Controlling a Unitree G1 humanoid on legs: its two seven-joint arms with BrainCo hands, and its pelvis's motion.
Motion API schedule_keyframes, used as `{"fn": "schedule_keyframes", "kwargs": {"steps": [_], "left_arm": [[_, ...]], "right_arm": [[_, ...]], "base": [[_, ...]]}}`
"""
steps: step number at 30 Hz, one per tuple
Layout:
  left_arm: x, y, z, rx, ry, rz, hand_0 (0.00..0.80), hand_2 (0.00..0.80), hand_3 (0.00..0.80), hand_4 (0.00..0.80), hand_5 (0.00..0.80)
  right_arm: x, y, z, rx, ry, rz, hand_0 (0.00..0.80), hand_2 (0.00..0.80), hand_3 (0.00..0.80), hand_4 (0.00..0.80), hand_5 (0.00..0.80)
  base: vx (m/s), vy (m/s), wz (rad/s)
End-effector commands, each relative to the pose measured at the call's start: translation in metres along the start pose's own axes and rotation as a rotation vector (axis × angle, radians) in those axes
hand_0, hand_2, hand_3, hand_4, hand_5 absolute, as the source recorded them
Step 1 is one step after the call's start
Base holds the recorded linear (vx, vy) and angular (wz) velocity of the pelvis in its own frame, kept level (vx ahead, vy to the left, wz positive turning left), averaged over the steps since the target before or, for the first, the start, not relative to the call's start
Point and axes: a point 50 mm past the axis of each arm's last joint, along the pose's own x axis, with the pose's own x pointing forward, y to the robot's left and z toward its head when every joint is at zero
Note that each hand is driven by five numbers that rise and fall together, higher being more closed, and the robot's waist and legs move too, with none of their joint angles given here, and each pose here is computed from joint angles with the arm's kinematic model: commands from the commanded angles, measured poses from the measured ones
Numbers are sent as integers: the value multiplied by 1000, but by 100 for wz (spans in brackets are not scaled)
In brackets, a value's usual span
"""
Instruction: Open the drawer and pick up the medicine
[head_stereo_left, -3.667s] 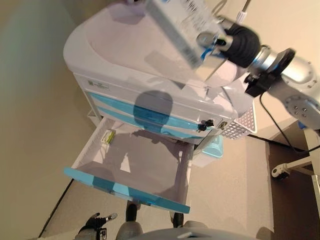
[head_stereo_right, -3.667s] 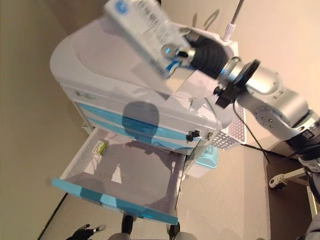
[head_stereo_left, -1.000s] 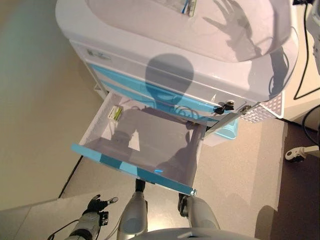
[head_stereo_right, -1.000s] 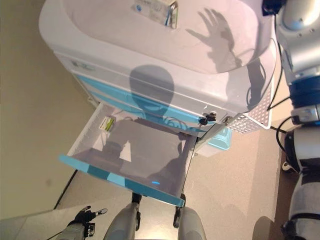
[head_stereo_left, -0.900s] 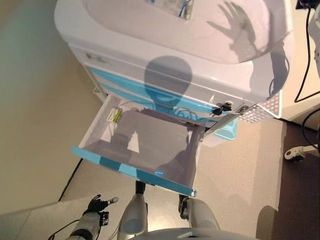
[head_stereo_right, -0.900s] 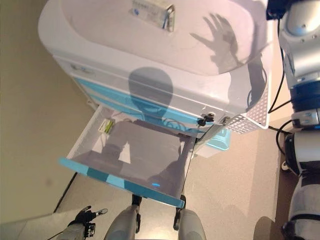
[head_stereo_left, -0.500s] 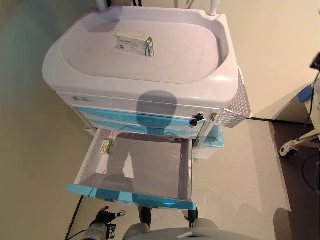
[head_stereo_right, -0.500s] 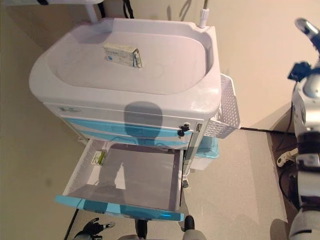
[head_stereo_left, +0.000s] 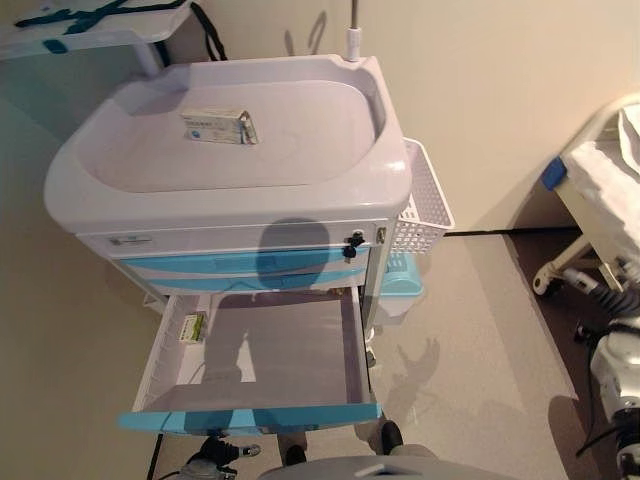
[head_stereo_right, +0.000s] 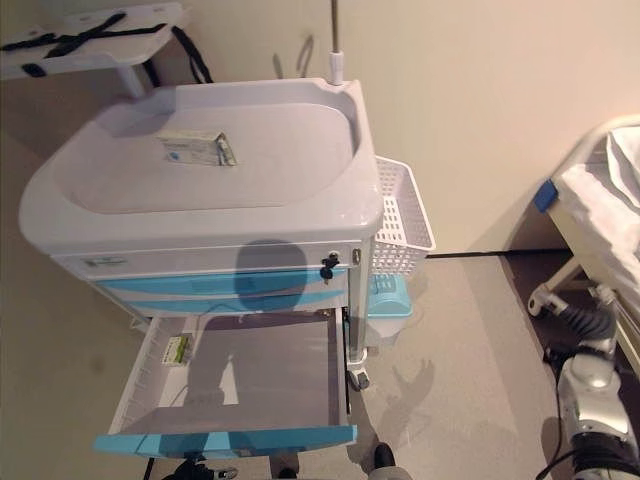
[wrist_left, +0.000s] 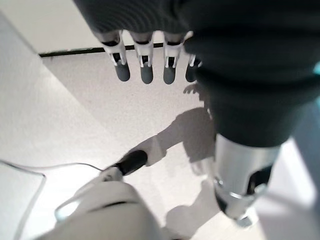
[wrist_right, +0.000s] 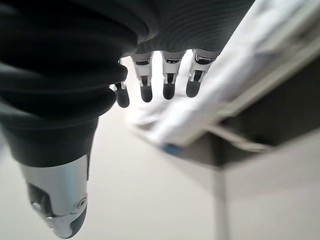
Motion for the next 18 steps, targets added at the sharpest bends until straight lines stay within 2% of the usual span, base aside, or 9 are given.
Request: {"fn": "schedule_keyframes", "kwargs": {"steps": [1, 5, 8, 9, 12, 14, 15, 16, 18], "left_arm": [[3, 19, 30, 158, -94, -7, 0, 0, 0, 0, 0], [-2, 35, 64, 285, -233, -5, 0, 0, 0, 0, 0], [-20, 61, 116, 354, -453, 28, 0, 0, 0, 0, 0], [-21, 62, 117, 353, -452, 30, 0, 0, 0, 0, 0], [-45, 83, 156, 384, -614, 58, 0, 0, 0, 0, 0], [-70, 102, 188, 419, -743, 116, 0, 0, 0, 0, 0], [-70, 102, 188, 419, -743, 116, 0, 0, 0, 0, 0], [-87, 113, 209, 445, -821, 162, 0, 0, 0, 0, 0], [-95, 118, 216, 452, -852, 179, 0, 0, 0, 0, 0]], "right_arm": [[0, 20, 7, -50, -41, 112, 0, 0, 0, 0, 0], [-20, 31, -41, -177, 116, 227, 0, 0, 0, 0, 0], [-35, 37, -82, -265, 290, 303, 0, 0, 0, 0, 0], [-35, 38, -82, -264, 289, 304, 0, 0, 0, 0, 0], [-42, 41, -100, -345, 375, 352, 0, 0, 0, 0, 0], [-48, 45, -111, -400, 428, 387, 0, 0, 0, 0, 0], [-48, 46, -111, -400, 428, 387, 0, 0, 0, 0, 0], [-53, 47, -122, -444, 477, 403, 0, 0, 0, 0, 0], [-55, 47, -124, -461, 489, 413, 0, 0, 0, 0, 0]], "base": [[-22, 51, -9], [-85, 52, -19], [-194, 32, -9], [-220, 2, 6], [-196, -13, 13], [-178, -8, 13], [-168, -6, 24], [-75, -9, 17], [-76, -3, 11]]}}
